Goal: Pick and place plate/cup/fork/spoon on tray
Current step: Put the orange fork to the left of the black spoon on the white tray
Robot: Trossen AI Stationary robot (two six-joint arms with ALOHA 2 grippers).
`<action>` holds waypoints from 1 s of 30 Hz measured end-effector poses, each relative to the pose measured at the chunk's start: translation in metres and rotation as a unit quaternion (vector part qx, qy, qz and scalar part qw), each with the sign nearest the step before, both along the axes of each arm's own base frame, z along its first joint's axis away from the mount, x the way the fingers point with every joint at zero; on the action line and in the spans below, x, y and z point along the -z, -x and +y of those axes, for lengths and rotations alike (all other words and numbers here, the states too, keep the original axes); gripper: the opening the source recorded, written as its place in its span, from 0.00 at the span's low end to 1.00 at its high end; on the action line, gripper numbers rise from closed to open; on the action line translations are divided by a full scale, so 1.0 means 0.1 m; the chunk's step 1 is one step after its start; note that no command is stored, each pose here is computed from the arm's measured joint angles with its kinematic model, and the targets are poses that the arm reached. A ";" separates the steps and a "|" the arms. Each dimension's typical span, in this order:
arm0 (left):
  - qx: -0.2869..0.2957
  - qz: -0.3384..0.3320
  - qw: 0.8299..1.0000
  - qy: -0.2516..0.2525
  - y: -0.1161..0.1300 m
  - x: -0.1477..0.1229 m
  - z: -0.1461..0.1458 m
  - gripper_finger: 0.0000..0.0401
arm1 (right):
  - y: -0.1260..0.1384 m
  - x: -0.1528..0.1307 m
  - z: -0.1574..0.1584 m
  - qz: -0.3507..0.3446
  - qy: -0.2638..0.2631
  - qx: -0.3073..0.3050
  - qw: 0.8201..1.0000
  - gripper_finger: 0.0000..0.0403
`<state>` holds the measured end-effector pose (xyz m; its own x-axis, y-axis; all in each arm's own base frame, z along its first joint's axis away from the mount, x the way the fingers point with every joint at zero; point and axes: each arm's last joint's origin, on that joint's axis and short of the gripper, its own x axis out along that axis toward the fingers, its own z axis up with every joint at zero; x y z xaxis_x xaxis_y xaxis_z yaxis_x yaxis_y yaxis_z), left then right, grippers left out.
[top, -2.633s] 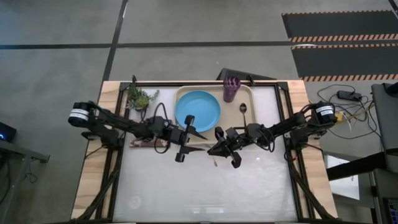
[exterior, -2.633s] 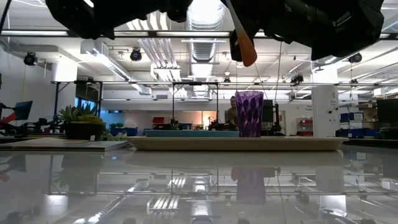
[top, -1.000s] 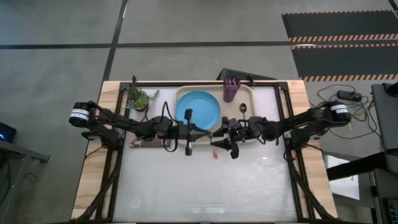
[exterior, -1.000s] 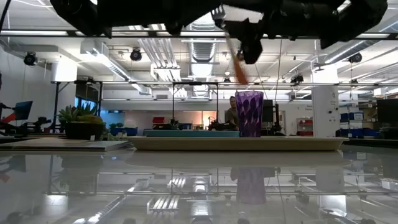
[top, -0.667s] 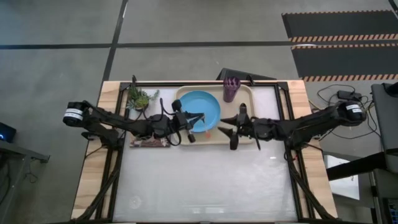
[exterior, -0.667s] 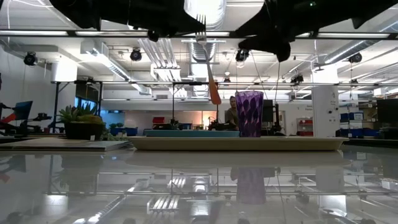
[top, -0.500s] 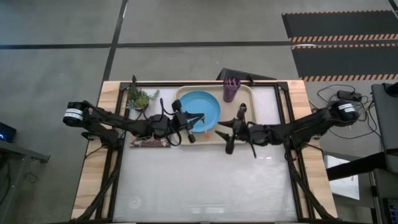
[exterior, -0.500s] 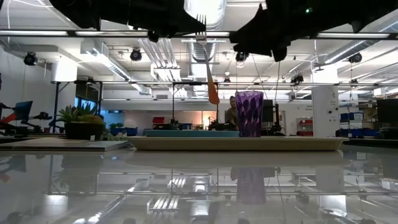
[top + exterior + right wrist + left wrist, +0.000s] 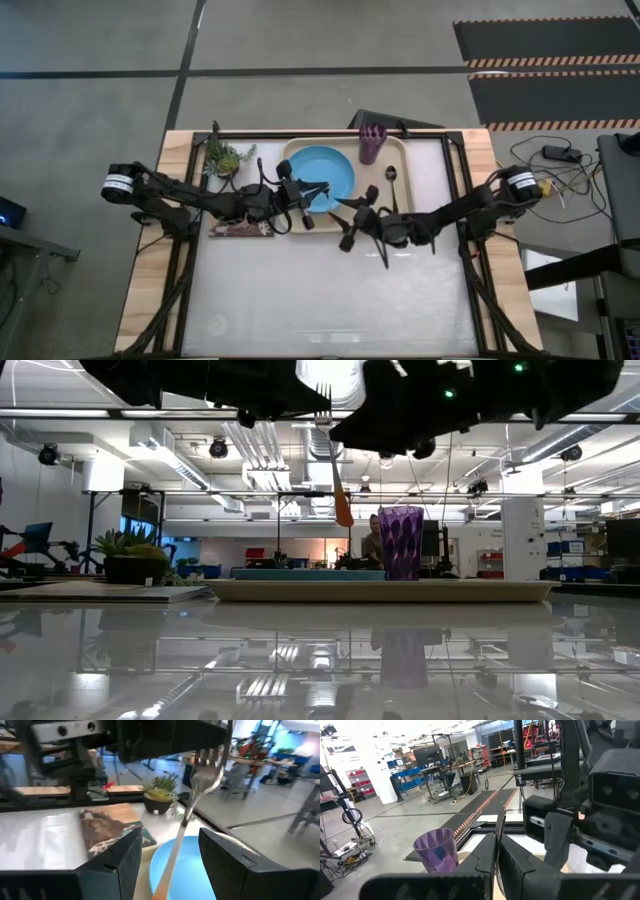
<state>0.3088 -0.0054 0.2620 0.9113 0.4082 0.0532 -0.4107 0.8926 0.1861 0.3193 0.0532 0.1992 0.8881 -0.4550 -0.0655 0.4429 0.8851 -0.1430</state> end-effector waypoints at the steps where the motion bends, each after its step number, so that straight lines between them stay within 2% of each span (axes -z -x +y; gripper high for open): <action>1: 0.000 0.000 1.000 0.000 0.00 0.00 0.00 0.00 | -0.04 -0.02 0.00 -0.002 0.003 0.015 1.000 0.46; 4: 0.000 0.000 1.000 0.000 0.00 0.00 0.00 0.00 | -0.11 -0.05 -0.01 0.006 0.022 0.091 0.996 0.46; 6: 0.000 0.000 1.000 0.000 0.00 0.00 0.00 0.00 | -0.14 -0.04 -0.01 0.019 0.030 0.114 0.993 0.46; 15: 0.000 -0.003 1.000 0.002 0.00 0.00 0.00 0.00 | -0.19 -0.05 0.00 0.018 0.001 0.107 0.994 0.46; 20: 0.002 -0.015 1.000 0.022 0.00 -0.01 0.00 0.00 | -0.20 -0.05 0.00 0.007 -0.016 0.099 0.995 0.45; 25: 0.006 -0.037 0.998 0.047 0.00 -0.04 0.00 0.00 | -0.21 -0.02 -0.01 0.014 -0.013 0.103 0.995 0.38; 30: 0.008 -0.037 0.998 0.048 0.00 -0.04 0.00 0.00 | -0.21 -0.02 0.00 0.014 -0.013 0.102 0.995 0.26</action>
